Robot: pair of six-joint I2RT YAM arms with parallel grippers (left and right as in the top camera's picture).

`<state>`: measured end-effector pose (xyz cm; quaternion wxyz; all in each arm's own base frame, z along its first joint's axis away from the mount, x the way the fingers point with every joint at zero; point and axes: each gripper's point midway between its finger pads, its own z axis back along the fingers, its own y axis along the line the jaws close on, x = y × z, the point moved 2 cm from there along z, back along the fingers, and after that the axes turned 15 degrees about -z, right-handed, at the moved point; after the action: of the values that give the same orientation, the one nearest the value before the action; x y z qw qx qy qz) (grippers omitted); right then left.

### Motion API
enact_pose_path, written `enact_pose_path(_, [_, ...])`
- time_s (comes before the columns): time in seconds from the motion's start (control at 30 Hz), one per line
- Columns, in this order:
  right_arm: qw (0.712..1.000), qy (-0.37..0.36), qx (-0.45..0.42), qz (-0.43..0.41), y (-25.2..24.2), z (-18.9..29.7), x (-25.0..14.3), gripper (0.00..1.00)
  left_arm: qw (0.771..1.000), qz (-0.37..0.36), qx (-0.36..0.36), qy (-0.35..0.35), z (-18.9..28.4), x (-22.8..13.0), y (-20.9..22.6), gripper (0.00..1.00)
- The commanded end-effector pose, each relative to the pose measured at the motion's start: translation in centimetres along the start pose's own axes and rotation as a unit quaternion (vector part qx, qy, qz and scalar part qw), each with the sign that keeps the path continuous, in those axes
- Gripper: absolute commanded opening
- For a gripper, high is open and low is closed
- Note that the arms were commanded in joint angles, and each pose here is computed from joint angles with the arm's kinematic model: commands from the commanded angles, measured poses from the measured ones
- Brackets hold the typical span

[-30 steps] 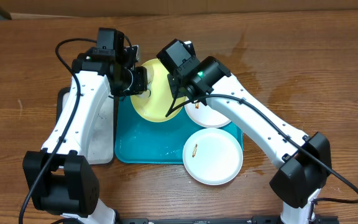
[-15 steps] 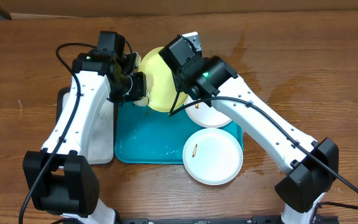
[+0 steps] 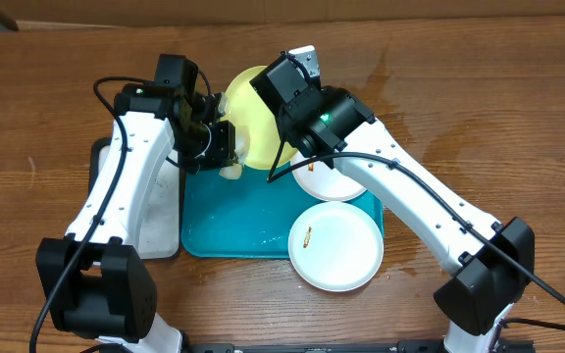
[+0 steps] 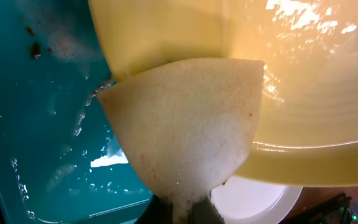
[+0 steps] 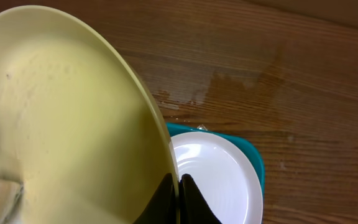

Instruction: Clean dirty plates on tray and stack at the side

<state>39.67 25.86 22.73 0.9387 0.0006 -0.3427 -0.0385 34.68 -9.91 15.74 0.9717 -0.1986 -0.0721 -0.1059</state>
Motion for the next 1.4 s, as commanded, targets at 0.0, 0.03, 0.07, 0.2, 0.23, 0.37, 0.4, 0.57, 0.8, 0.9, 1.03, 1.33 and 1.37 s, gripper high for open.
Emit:
enact_pose_path(0.0, [0.999,-0.036,-0.001,-0.014,-0.8,1.8,1.9,0.04,1.000,-0.011,-0.016,0.018,-0.2,-0.8,-0.5,0.04])
enact_pose_path(0.03, [0.999,-0.036,-0.001,-0.013,-0.7,1.8,1.9,0.04,1.000,-0.010,-0.013,0.020,-0.2,-0.9,-0.4,0.04])
enact_pose_path(0.07, [0.999,-0.037,0.000,-0.013,-0.7,1.8,1.9,0.04,1.000,-0.010,-0.006,0.020,-0.2,-0.9,-0.2,0.04])
enact_pose_path(0.2, [0.999,-0.042,-0.007,-0.013,-0.9,1.9,2.1,0.04,1.000,-0.011,0.012,0.007,0.5,-0.2,0.4,0.04])
enact_pose_path(0.23, [0.999,-0.045,-0.011,-0.010,-1.1,1.9,2.1,0.04,1.000,-0.011,0.014,-0.001,0.9,0.2,0.5,0.04])
enact_pose_path(0.37, [0.999,-0.045,-0.014,0.004,-1.1,1.8,2.1,0.04,0.999,-0.014,0.025,-0.041,3.4,2.1,0.8,0.04])
enact_pose_path(0.4, [0.999,-0.044,-0.014,0.004,-1.1,1.9,2.1,0.04,0.998,-0.015,0.027,-0.052,4.1,2.5,0.8,0.04])
enact_pose_path(0.57, [0.998,-0.059,-0.014,0.005,-0.5,2.1,2.3,0.04,0.996,-0.006,0.041,-0.074,7.4,3.0,1.1,0.04])
enact_pose_path(0.8, [0.993,-0.095,-0.057,0.033,0.3,1.7,2.0,0.04,0.991,0.052,0.111,-0.047,9.0,0.9,5.7,0.04])
enact_pose_path(0.9, [0.985,-0.130,-0.094,0.059,1.0,1.6,1.9,0.04,0.984,0.093,0.144,-0.042,10.1,-0.2,8.4,0.04])
enact_pose_path(1.03, [0.967,-0.186,-0.150,0.094,2.4,1.8,1.6,0.04,0.970,0.159,0.180,-0.038,11.4,-1.8,11.7,0.04])
enact_pose_path(1.33, [0.910,-0.311,-0.250,0.115,5.0,5.1,0.8,0.04,0.954,0.196,0.225,-0.008,10.3,-4.0,14.8,0.04])
enact_pose_path(1.37, [0.906,-0.319,-0.251,0.115,5.3,5.6,0.6,0.04,0.954,0.197,0.228,-0.004,9.9,-4.2,15.0,0.04])
